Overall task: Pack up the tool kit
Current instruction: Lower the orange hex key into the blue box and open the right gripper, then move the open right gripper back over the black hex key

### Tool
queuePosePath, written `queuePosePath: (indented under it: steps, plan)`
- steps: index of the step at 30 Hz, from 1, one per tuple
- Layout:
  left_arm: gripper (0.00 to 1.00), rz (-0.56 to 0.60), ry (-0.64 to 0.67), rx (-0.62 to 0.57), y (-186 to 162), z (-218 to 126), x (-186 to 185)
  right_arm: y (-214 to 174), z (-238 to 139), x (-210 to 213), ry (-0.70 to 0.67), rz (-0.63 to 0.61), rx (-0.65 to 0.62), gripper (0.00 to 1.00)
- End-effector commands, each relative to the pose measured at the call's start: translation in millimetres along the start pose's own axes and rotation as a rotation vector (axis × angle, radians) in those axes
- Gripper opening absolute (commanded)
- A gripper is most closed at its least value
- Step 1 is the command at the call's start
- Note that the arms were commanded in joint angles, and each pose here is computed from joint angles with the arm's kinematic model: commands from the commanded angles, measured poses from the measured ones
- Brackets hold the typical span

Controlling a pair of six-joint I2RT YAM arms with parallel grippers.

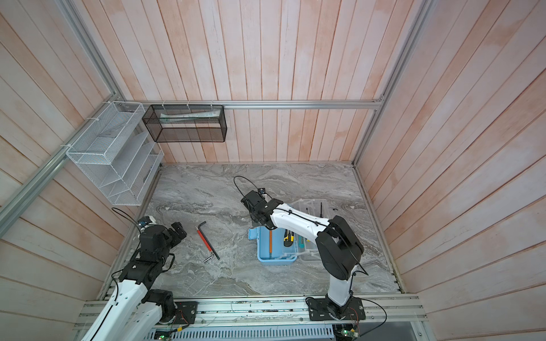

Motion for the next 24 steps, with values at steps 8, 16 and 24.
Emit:
queuePosePath:
  steps: [8,16,24]
  plan:
    - [1.00,-0.008,-0.013,-0.030,8.2,-5.4,-1.6,-13.1,-7.4,123.7,0.518,-0.331,0.037,0.28]
    - [1.00,-0.011,-0.005,-0.056,9.8,-10.6,1.6,-37.4,35.5,174.3,0.580,-0.438,0.116,0.26]
    - [1.00,-0.016,0.006,-0.058,10.1,-10.9,2.9,-53.2,68.3,192.0,0.538,-0.482,0.149,0.24]
Point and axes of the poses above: each gripper's point midway between its finger pads, its own z axis out along the fingers, its own x axis along the line the jaws close on, y = z × x, the point moved 7 cm from there along -z, back along the fingers, and after that the axes turned 2 degrees about z, right-handed, at the moved point
